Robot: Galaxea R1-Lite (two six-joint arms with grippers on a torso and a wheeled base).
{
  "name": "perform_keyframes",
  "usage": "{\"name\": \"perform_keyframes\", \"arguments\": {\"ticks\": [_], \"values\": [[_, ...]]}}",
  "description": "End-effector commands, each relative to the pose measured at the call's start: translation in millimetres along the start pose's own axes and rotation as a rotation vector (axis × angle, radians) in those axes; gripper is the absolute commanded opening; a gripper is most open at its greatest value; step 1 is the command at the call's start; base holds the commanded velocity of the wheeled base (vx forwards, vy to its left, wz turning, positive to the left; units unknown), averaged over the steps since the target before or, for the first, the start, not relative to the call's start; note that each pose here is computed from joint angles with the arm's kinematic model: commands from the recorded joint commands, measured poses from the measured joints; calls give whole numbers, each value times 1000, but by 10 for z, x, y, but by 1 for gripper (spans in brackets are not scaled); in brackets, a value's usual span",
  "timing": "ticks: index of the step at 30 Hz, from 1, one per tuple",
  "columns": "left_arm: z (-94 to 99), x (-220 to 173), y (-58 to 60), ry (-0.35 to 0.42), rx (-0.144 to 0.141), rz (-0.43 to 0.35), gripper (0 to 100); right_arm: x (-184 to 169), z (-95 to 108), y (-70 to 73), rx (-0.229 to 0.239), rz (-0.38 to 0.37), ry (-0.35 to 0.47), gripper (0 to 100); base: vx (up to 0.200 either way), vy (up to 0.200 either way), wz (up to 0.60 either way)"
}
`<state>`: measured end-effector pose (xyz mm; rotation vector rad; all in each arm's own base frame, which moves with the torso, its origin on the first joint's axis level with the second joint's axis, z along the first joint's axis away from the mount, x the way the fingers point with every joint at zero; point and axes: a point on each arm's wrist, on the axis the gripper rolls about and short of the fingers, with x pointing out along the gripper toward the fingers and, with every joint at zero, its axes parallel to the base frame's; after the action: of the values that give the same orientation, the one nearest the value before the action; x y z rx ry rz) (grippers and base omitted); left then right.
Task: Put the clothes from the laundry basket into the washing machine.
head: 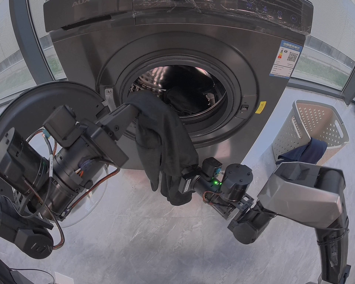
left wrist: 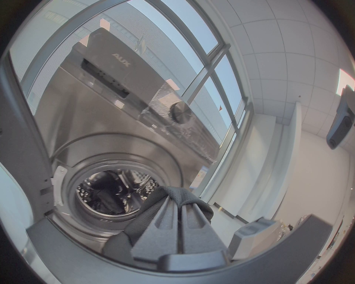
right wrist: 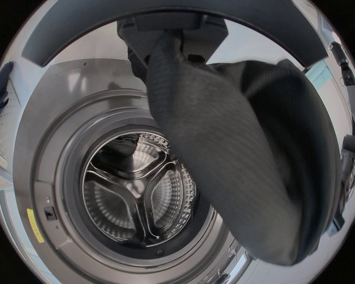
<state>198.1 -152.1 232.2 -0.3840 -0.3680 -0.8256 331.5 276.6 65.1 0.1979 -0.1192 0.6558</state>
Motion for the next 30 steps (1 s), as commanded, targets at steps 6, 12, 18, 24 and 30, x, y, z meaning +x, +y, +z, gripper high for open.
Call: {"name": "perform_keyframes", "arguments": {"ticks": [6,12,18,24,30], "values": [[-681,-366,441,307,-9,193,0,-523,985,-47,3,-22,-114,0,0,0,0],[-1091,-399,653,447,1,254,0,-618,1117,-13,5,-19,-135,0,0,0,0],[-1291,-443,692,530,50,245,0,-611,1133,0,6,-17,-142,0,0,0,0],[-1400,-651,647,630,31,257,100,-581,1164,-23,6,-22,-159,0,0,0,0],[-1627,-1081,515,871,51,236,100,-540,1206,8,16,-48,-187,0,0,0,0]]}}
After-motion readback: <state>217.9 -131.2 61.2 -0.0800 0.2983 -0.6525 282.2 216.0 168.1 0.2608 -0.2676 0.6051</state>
